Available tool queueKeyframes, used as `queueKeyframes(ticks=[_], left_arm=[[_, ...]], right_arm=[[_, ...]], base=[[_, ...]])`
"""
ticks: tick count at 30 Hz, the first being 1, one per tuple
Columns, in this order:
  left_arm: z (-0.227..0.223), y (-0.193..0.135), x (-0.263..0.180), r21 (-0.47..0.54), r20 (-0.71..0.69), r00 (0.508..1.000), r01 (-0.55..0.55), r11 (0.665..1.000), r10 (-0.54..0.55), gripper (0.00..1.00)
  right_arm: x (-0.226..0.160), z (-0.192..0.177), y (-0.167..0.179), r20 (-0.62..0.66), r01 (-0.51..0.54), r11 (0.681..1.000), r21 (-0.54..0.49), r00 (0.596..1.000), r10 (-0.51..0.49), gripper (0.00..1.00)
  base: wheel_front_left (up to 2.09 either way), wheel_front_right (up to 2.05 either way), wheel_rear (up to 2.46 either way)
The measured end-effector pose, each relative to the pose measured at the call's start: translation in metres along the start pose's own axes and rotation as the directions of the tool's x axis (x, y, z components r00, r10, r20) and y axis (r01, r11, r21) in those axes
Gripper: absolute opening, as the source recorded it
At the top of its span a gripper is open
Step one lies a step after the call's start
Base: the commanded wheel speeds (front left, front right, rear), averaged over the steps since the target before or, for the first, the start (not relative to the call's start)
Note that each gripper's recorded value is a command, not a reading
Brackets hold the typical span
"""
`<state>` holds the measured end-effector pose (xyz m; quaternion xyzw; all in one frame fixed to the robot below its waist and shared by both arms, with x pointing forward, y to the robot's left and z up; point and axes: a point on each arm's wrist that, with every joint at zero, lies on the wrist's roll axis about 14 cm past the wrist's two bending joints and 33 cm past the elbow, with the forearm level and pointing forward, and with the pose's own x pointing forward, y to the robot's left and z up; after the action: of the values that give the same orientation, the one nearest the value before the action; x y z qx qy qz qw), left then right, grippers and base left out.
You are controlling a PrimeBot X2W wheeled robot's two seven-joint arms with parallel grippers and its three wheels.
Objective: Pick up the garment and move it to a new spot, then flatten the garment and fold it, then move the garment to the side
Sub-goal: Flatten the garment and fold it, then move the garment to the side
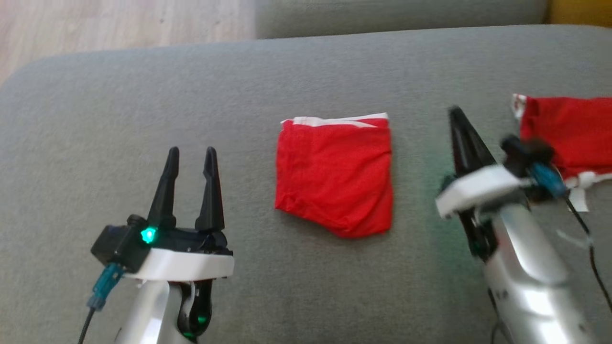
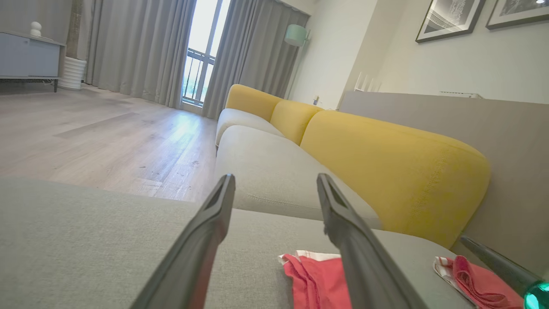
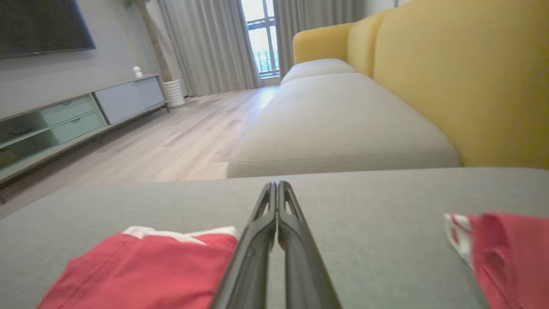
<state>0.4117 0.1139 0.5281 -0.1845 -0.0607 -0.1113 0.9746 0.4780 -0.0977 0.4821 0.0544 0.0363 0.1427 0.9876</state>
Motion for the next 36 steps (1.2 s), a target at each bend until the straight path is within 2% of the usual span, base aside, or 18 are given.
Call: queueKeyframes(ticks=[4,8,9,10,11,16,26,34,36], left_arm=[[-0.002,-0.012,0.0,0.009,-0.006,0.999,0.036,0.999,-0.036,1.0],[-0.002,-0.021,0.002,0.014,-0.005,0.998,0.063,0.998,-0.063,1.0],[-0.001,-0.023,0.002,0.014,-0.004,0.998,0.068,0.998,-0.068,1.0],[-0.001,-0.024,0.002,0.013,-0.003,0.997,0.072,0.997,-0.072,1.0],[-0.002,-0.025,0.001,0.01,-0.006,0.997,0.073,0.997,-0.073,1.0],[-0.012,-0.021,-0.006,0.0,-0.036,0.998,0.057,0.998,-0.057,1.0],[-0.013,-0.015,-0.008,-0.001,-0.039,0.998,0.044,0.999,-0.044,1.0],[-0.026,-0.002,-0.006,-0.005,-0.073,0.997,0.009,1.0,-0.009,1.0],[-0.027,0.001,-0.002,-0.007,-0.075,0.997,0.006,1.0,-0.007,1.0]], right_arm=[[-0.032,-0.008,-0.028,0.002,0.099,0.995,0.029,0.995,-0.099,0.0],[-0.055,-0.007,-0.035,0.023,0.132,0.991,0.016,0.991,-0.133,0.0],[-0.06,-0.006,-0.036,0.03,0.14,0.99,0.021,0.99,-0.14,0.16],[-0.065,-0.005,-0.037,0.037,0.145,0.989,0.023,0.989,-0.146,0.97],[-0.071,-0.004,-0.038,0.043,0.152,0.988,0.034,0.987,-0.154,1.0],[-0.089,-0.007,-0.041,0.05,0.178,0.982,0.068,0.982,-0.181,1.0],[-0.083,-0.003,-0.034,0.062,0.153,0.986,0.065,0.986,-0.157,1.0],[-0.059,-0.037,0.001,-0.094,0.04,0.998,0.058,0.995,-0.034,1.0],[-0.044,-0.053,0.011,-0.171,0.014,0.993,0.114,0.985,0.006,1.0]], base=[[0.0,0.0,0.0],[0.0,0.0,0.0],[0.0,0.0,0.0],[0.0,0.0,0.0],[0.0,0.0,0.0],[0.0,0.0,0.0],[0.0,0.0,0.0],[0.0,0.0,0.0],[0.0,0.0,0.0]])
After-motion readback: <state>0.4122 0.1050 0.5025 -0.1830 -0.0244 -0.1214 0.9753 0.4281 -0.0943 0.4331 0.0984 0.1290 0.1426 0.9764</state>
